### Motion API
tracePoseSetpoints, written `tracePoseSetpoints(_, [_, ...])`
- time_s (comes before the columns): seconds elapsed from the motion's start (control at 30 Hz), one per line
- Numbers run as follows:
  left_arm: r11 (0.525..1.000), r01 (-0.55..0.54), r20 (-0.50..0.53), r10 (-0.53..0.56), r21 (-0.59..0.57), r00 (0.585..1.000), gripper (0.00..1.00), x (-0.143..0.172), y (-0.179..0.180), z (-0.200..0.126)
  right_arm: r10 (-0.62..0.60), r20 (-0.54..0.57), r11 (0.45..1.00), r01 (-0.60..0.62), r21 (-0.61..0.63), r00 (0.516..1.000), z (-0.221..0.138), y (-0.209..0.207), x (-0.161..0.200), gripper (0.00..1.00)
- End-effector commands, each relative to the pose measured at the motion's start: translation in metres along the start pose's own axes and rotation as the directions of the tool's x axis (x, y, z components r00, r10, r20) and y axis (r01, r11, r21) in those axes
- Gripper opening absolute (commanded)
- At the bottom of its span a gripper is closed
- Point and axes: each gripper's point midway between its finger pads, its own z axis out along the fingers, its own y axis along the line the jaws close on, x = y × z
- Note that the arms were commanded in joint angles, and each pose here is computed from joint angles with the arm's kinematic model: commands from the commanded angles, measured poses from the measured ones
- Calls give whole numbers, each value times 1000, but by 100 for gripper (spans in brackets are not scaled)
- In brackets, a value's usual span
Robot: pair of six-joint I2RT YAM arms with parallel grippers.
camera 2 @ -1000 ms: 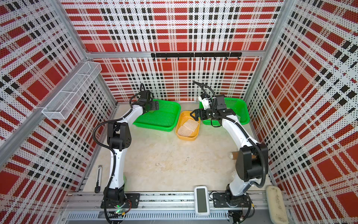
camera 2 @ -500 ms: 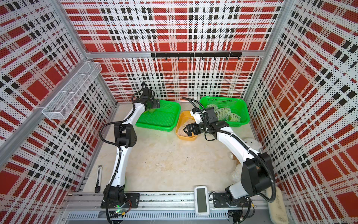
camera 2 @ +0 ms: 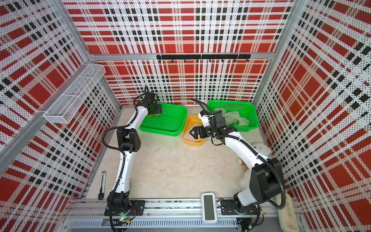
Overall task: Sleeve custard apples in foam nets
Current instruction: Pick up the custard apple from the basket.
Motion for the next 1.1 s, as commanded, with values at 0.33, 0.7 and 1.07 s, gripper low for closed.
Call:
tracePoseSetpoints(0.33, [990,69,-48,-64,124,997,86,10,-8,17,-7,45,1000,8,-30,999,-1,11,-12,100])
tracePoseSetpoints(0.7, [989,107,-78,-99,101,992,87,39,-28,46,-31,50,1000,31,4,998,-16,12,-11,100])
tracePoseSetpoints(1.07, [976,162,4,-164,149,986,64,20,-39,46,-2,-7,1000,2,-11,1000,-2,7,7,100])
